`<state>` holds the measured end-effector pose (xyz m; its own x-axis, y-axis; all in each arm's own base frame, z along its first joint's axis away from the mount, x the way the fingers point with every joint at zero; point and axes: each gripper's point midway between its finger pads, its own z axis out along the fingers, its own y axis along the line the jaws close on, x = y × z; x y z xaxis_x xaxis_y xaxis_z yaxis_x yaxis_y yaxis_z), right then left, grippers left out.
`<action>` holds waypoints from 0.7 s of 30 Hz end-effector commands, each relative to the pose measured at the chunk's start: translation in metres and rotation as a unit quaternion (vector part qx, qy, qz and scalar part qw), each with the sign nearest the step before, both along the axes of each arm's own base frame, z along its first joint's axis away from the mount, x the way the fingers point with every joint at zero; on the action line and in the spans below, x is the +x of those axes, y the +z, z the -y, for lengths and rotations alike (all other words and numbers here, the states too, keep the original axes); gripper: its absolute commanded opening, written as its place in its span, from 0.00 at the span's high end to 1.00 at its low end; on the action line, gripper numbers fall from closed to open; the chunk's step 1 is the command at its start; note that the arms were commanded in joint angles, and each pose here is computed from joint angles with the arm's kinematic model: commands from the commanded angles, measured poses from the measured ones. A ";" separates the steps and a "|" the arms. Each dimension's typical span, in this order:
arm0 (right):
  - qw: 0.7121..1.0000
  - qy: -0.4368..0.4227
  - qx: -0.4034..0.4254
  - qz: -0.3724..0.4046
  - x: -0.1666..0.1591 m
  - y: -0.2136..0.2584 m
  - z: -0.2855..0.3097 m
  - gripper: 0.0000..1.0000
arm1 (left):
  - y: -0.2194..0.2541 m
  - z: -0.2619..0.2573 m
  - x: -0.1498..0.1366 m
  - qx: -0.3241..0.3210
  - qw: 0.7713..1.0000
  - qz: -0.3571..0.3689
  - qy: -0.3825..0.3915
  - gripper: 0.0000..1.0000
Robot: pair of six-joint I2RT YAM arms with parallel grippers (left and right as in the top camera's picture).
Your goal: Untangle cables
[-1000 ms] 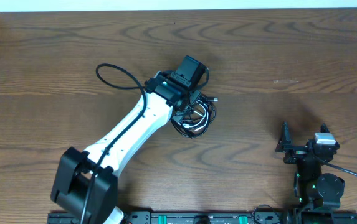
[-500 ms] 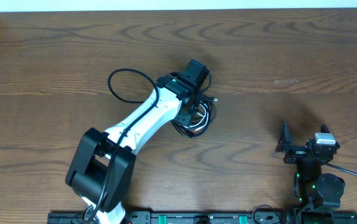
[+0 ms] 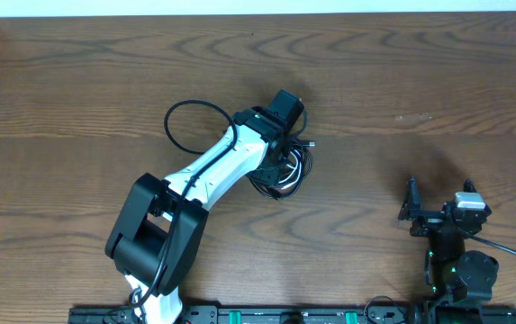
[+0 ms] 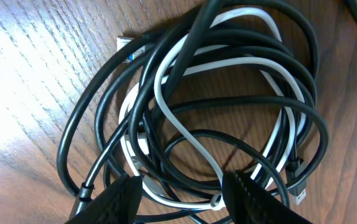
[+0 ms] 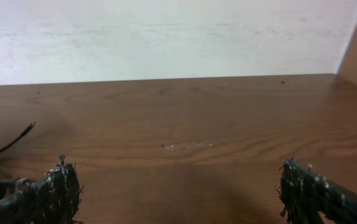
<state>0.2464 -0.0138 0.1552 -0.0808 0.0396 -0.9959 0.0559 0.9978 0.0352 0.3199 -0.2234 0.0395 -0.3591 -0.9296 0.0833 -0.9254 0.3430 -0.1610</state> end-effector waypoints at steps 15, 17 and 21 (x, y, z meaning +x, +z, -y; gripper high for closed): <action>1.000 -0.004 0.005 -0.002 0.000 -0.002 0.001 0.01 | -0.020 0.002 0.019 0.007 0.999 0.022 0.024 0.65; 1.000 -0.004 0.005 -0.002 0.000 -0.002 0.001 0.01 | -0.020 0.002 0.019 0.009 0.999 0.023 0.022 0.69; 1.000 -0.004 0.005 -0.002 0.000 -0.002 0.001 0.01 | -0.020 0.001 0.019 0.010 1.000 0.022 0.019 0.85</action>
<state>0.2464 -0.0138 0.1552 -0.0808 0.0396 -0.9959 0.0559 0.9978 0.0352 0.3378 -0.2306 0.0232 -0.3310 -0.9405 0.0764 -0.9285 0.3102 -0.2042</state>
